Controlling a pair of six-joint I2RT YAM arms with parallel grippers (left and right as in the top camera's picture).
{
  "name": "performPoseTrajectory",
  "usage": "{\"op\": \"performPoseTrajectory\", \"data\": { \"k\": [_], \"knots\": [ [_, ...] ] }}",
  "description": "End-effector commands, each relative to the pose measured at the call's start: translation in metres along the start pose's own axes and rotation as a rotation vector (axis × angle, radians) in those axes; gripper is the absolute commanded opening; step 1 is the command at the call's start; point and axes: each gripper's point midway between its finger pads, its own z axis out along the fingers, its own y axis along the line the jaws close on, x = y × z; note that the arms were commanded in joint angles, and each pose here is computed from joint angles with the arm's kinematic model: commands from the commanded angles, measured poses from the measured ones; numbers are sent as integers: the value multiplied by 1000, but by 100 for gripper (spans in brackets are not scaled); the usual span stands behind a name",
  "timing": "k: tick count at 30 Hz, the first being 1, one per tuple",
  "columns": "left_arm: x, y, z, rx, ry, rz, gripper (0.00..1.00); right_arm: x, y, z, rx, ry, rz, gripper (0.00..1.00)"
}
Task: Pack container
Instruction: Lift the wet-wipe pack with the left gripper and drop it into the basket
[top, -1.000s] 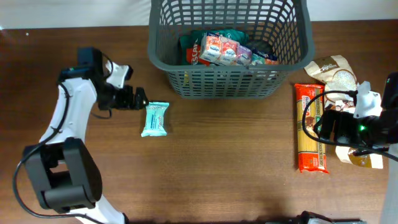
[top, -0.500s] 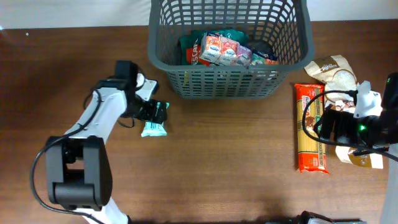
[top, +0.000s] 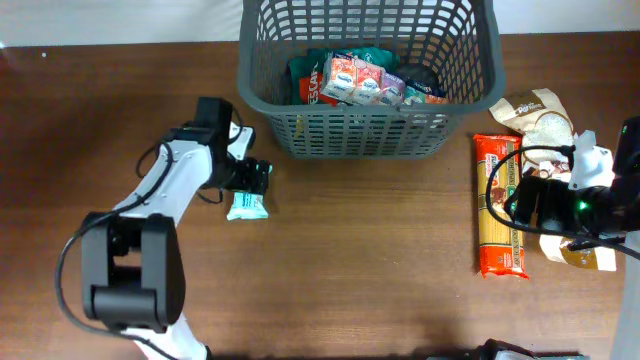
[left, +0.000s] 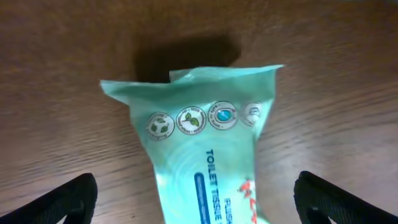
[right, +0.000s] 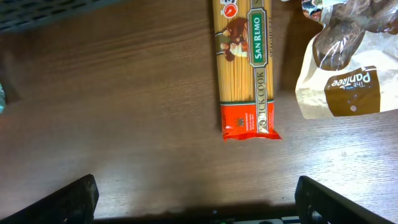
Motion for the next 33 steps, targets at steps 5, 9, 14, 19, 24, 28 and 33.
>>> {"op": "performPoseTrajectory", "data": {
  "k": [5,9,14,19,24,28,33],
  "knots": [
    [17,1,33,18,91,-106,89,-3,1,-4,-11,-15,3,99],
    [15,1,34,21,85,-121,70,-3,1,-4,-11,-15,3,99],
    [10,-4,34,47,67,-145,18,-3,2,-4,-11,-15,3,99],
    [1,-2,26,53,44,-166,2,-2,2,-4,-11,-11,4,99],
    [-36,18,-25,48,-85,-223,2,0,2,-4,-11,-3,5,99],
    [-68,45,-91,27,-239,-271,2,1,2,-4,-12,2,7,99],
    [-98,71,-185,-5,-456,-300,1,2,2,-4,-12,6,8,99]
  ]
}}
